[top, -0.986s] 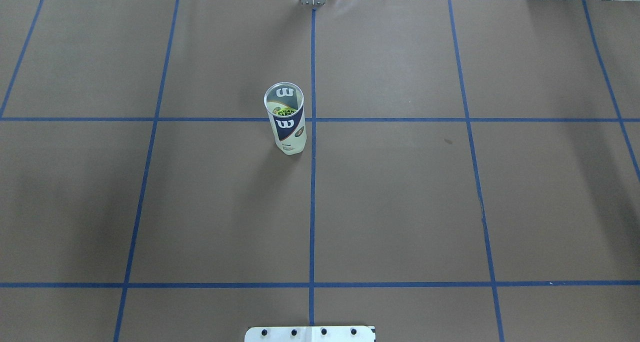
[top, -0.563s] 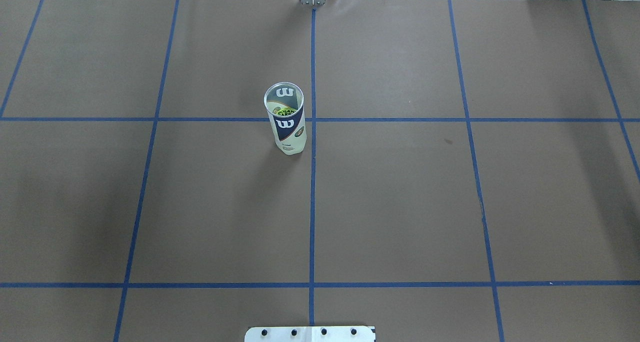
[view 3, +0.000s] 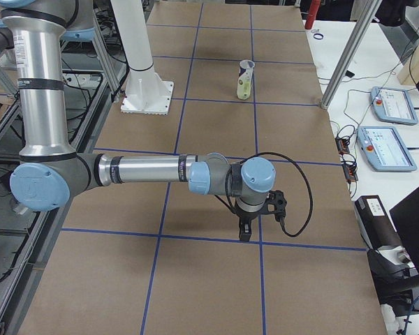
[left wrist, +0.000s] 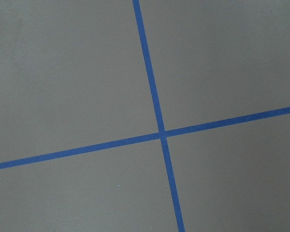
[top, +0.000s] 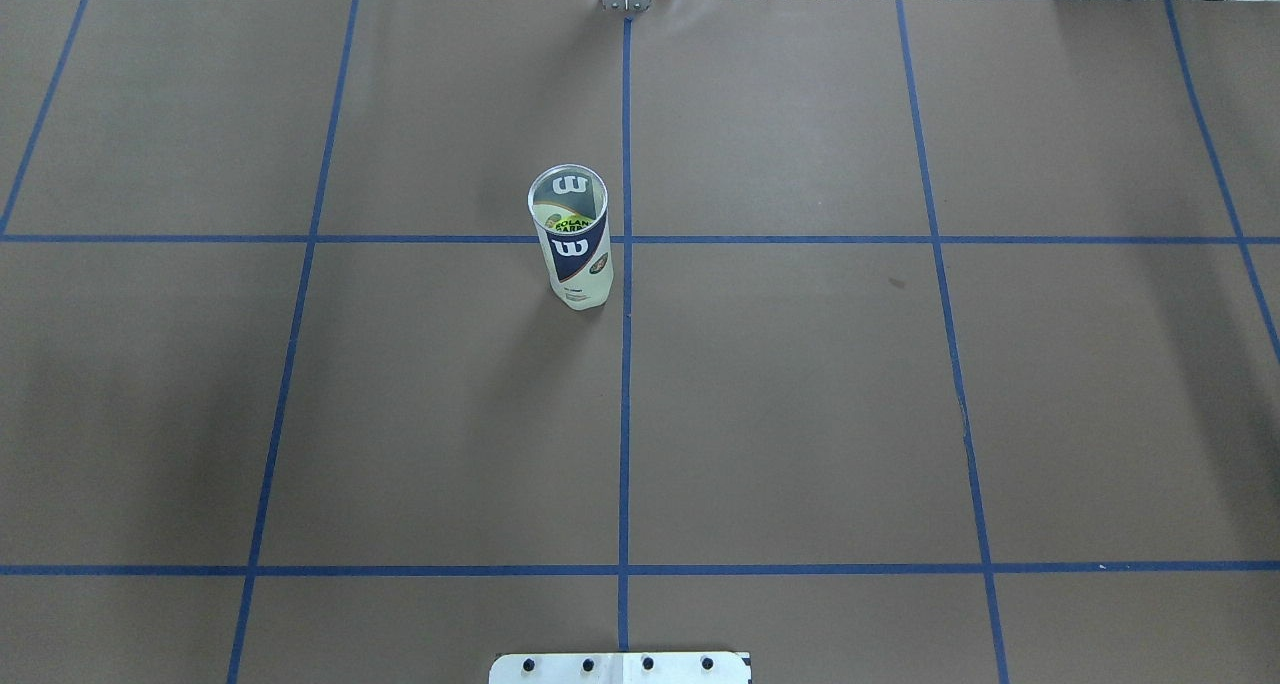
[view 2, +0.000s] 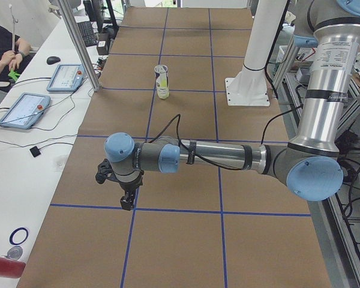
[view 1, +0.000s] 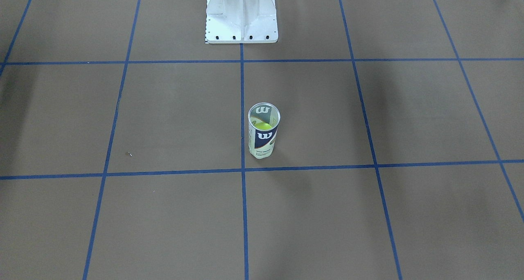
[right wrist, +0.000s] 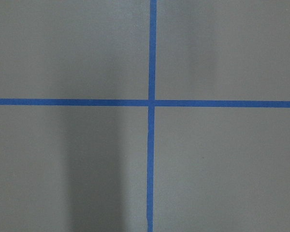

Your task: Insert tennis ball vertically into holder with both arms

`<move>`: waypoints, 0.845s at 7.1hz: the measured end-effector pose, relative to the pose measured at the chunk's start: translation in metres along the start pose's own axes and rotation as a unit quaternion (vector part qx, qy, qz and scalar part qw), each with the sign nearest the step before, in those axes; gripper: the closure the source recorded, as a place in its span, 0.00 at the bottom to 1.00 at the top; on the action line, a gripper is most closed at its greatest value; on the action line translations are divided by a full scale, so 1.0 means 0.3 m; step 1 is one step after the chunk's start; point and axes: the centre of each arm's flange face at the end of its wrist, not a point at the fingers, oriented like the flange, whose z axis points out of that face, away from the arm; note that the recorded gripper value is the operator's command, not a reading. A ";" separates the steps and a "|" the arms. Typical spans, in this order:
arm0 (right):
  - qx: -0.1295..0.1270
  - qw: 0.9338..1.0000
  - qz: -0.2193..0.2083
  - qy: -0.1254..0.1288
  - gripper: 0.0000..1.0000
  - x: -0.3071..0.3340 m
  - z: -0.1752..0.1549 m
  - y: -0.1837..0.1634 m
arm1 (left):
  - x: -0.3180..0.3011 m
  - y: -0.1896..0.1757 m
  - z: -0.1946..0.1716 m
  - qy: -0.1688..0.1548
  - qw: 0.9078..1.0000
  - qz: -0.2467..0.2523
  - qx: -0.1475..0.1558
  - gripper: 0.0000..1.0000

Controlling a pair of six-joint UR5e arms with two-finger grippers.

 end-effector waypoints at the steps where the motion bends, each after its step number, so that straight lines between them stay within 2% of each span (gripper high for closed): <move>1: 0.000 1.000 0.000 0.000 0.01 0.000 0.000 0.000 | -0.028 0.028 -0.002 0.009 1.000 -0.010 0.001 0.00; 6: 0.002 1.000 -0.002 -0.001 0.01 -0.006 -0.005 -0.003 | -0.065 0.072 0.020 0.016 1.000 -0.021 -0.003 0.00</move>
